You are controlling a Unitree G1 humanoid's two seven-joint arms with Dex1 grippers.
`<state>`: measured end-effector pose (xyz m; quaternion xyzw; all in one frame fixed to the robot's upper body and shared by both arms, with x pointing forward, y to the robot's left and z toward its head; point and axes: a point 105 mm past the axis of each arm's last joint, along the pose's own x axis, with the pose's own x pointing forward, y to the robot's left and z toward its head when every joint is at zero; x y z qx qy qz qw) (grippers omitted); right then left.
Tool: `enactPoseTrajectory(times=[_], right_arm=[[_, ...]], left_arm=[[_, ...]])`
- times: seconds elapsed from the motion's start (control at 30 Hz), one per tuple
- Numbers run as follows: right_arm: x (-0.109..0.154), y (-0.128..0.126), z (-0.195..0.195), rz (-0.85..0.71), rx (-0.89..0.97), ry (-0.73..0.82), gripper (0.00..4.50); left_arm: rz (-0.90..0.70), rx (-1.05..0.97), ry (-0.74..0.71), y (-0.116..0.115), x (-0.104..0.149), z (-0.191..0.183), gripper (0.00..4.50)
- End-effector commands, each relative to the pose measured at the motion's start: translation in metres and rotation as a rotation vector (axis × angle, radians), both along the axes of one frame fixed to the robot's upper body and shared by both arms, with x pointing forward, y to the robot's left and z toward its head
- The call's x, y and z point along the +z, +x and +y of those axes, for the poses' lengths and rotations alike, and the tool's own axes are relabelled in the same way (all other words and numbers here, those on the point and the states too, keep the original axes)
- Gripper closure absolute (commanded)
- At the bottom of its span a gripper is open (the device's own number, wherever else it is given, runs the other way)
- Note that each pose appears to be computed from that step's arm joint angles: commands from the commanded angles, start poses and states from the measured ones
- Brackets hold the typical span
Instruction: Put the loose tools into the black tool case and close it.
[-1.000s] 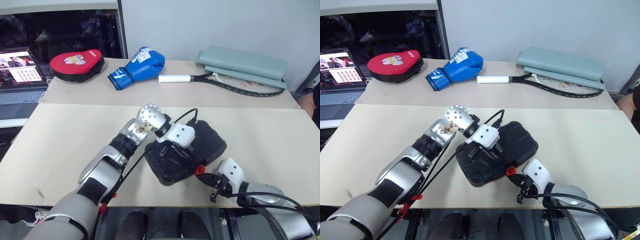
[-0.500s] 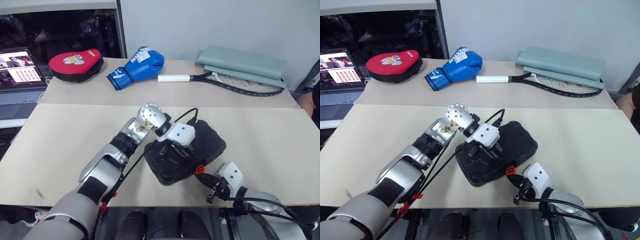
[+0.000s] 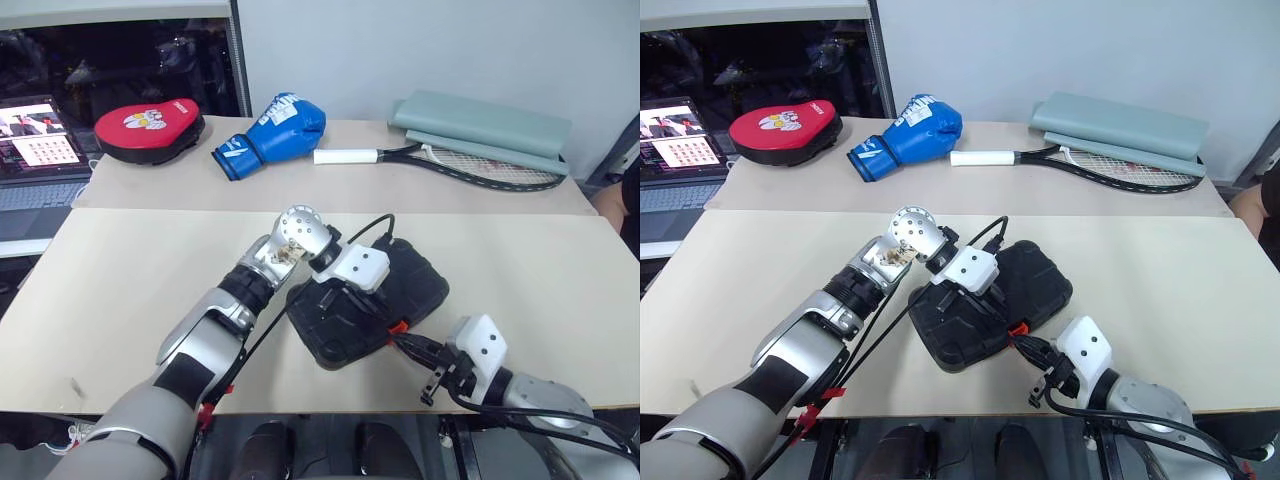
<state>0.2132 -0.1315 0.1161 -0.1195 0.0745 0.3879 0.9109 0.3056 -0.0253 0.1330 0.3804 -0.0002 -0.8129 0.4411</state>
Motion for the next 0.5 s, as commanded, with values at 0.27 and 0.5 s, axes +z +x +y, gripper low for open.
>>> enactPoseTrajectory(times=[0.27,0.5], right_arm=[[0.020,-0.014,-0.008,-0.016,0.044,-0.035,4.50],[0.002,-0.034,-0.024,0.104,0.045,-0.093,4.50]], left_arm=[[0.042,0.013,0.152,-0.005,-0.040,0.011,3.61],[0.040,0.015,0.149,-0.004,-0.039,0.010,3.61]])
